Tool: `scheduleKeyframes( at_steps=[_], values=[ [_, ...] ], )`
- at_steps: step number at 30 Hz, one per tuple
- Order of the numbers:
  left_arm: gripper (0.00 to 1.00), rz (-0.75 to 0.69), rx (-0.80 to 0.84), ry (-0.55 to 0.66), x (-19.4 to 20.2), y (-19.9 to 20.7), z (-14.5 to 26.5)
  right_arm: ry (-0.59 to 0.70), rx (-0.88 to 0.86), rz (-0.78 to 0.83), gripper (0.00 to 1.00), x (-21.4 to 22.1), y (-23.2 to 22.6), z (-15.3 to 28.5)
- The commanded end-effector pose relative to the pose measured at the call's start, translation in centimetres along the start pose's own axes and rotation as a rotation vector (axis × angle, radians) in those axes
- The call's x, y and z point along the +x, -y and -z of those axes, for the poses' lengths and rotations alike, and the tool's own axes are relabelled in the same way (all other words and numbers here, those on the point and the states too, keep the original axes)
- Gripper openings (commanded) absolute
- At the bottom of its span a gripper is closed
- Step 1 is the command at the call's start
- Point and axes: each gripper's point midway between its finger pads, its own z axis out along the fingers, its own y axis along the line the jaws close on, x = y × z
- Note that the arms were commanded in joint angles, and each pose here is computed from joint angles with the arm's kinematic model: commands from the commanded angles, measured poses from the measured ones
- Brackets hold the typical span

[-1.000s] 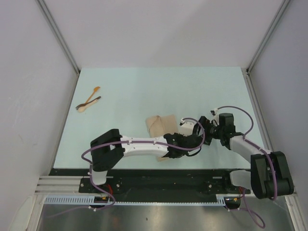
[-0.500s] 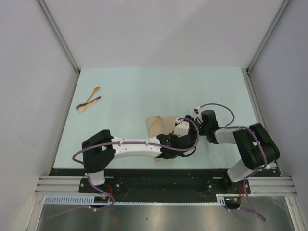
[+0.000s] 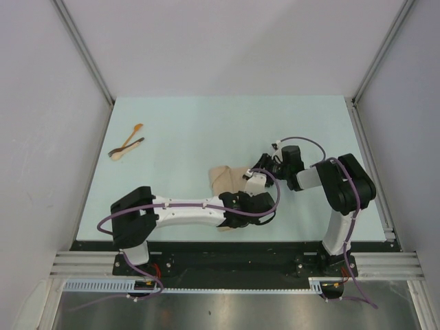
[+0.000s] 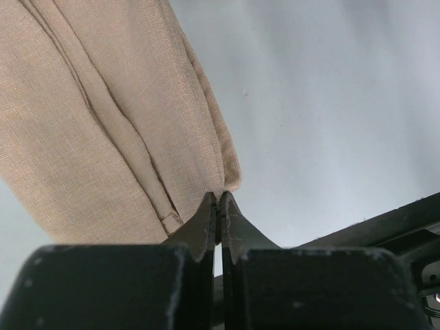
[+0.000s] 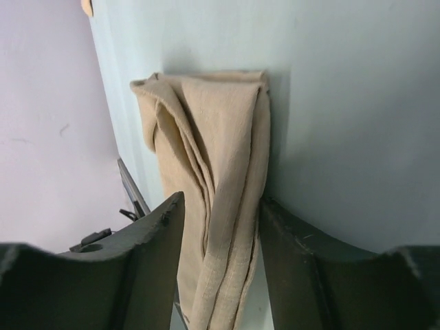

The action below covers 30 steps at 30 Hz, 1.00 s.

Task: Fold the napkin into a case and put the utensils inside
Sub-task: Fold the 2/3-rectangle-folded napkin at the center of the board.

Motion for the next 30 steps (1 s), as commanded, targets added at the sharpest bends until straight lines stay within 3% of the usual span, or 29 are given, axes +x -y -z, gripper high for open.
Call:
scheduleKeyframes(
  at_steps=[1,4,13,21,30],
  values=[
    [0.00,0.041,0.034,0.028,-1.2,0.3,1.4,0.049,-0.004,0.036,0.50,-2.2,0.4,-0.5],
    [0.00,0.038,0.038,0.023,-1.0,0.3,1.2,0.059,-0.001,0.056,0.44,-2.9,0.5,-0.5],
    [0.00,0.055,0.113,0.012,0.0,1.3,0.8,0.054,-0.001,0.123,0.01,-4.2,-0.6,-0.5],
    [0.00,0.135,0.185,0.043,-0.3,2.3,1.0,0.058,0.093,0.222,0.00,-4.9,-2.0,0.4],
    [0.00,0.211,0.186,0.082,0.9,-0.4,1.4,0.032,0.172,0.277,0.00,-4.1,-4.3,-0.5]
  ],
)
